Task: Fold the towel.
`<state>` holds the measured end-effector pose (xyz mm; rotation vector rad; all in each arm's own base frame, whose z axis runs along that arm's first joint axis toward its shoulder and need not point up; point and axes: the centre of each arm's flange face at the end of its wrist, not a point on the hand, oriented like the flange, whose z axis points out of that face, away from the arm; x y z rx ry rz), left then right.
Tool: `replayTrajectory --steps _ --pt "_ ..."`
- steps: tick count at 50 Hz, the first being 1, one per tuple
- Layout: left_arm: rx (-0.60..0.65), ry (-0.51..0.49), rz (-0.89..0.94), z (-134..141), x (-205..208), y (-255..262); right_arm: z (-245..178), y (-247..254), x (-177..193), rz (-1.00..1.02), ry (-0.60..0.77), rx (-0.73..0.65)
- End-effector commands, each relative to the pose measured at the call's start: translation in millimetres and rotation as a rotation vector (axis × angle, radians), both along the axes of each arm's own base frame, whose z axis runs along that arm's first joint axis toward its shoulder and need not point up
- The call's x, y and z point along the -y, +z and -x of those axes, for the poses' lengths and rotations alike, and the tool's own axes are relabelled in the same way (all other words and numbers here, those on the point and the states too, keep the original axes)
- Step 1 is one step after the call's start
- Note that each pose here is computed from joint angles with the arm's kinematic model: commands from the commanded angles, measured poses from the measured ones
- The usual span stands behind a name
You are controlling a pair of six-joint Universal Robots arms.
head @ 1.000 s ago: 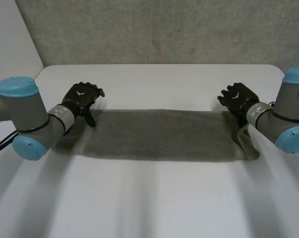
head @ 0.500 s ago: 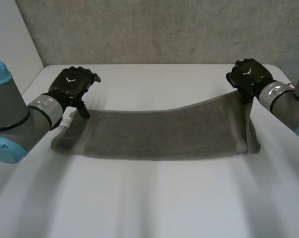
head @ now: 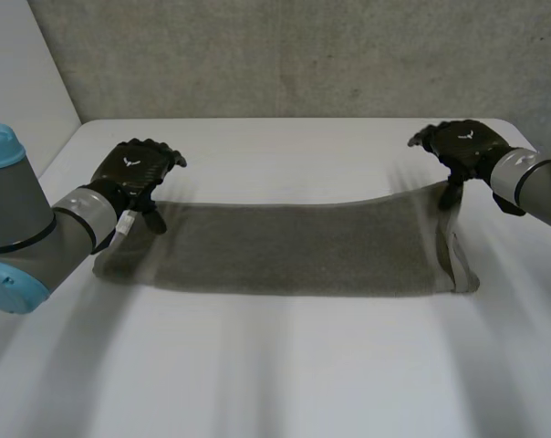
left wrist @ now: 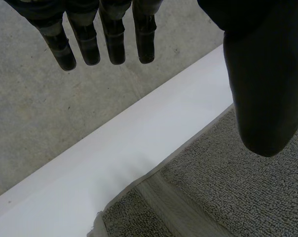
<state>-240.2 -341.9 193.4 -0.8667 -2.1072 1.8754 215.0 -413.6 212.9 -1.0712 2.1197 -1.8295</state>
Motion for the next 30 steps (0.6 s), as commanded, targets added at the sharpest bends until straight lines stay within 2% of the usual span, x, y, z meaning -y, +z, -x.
replayTrajectory --steps 1,7,14,19,24,30 --pt "0.000 -0.001 -0.008 0 -2 -1 -7 36 -15 0.095 0.072 0.168" --pt "0.003 0.001 -0.022 -1 -5 -5 -5 51 -19 0.058 0.060 0.294" --pt "0.004 0.005 -0.025 -4 -9 -3 -5 31 -38 -0.072 0.058 0.267" --pt "0.003 0.008 -0.025 -7 -11 -1 -2 18 -65 -0.116 0.066 0.128" --pt "0.003 0.007 -0.030 -9 -17 0 14 -21 -90 -0.141 0.041 -0.108" --pt "0.005 0.005 -0.042 -10 -20 -4 22 -37 -97 -0.124 0.000 -0.186"
